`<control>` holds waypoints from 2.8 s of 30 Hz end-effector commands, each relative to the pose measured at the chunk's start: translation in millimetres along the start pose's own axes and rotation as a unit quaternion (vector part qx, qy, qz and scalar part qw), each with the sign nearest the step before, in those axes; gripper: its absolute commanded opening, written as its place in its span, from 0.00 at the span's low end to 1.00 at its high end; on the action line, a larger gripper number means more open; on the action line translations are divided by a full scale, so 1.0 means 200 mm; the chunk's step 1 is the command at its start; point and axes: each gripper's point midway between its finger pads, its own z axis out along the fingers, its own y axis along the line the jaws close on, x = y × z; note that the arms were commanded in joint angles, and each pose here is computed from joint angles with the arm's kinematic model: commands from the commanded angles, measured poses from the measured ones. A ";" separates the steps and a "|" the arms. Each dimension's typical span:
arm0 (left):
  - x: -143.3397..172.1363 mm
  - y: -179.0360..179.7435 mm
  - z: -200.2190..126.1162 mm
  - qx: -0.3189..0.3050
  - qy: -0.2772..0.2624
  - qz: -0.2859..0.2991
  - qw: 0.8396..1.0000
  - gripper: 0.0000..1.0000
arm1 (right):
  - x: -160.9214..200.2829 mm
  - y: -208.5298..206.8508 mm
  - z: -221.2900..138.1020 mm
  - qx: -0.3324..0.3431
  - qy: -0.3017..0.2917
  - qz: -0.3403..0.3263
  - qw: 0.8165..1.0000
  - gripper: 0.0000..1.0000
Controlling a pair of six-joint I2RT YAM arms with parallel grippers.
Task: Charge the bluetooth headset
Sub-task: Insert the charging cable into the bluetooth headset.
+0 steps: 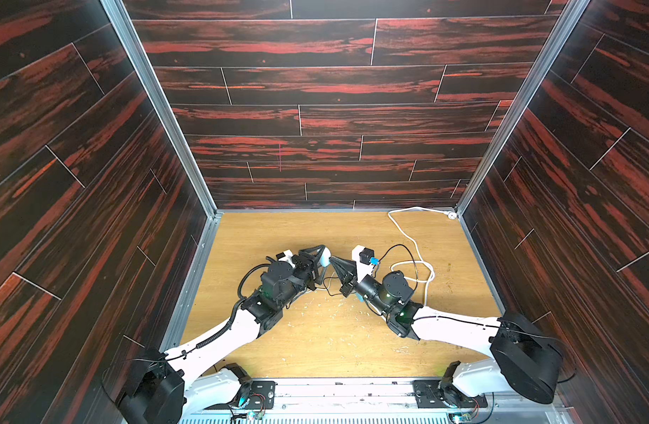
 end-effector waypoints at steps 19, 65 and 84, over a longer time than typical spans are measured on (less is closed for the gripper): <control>0.01 -0.07 -0.05 0.028 0.000 0.010 1.000 0.12 | -0.02 0.00 0.01 0.002 -0.010 0.008 1.000 0.01; 0.04 -0.06 -0.01 0.026 0.017 0.012 0.999 0.11 | -0.04 0.02 0.05 0.000 -0.018 0.014 1.000 0.01; 0.10 -0.11 0.01 0.041 0.047 0.013 0.998 0.00 | -0.03 -0.02 0.14 0.021 -0.023 -0.013 0.999 0.01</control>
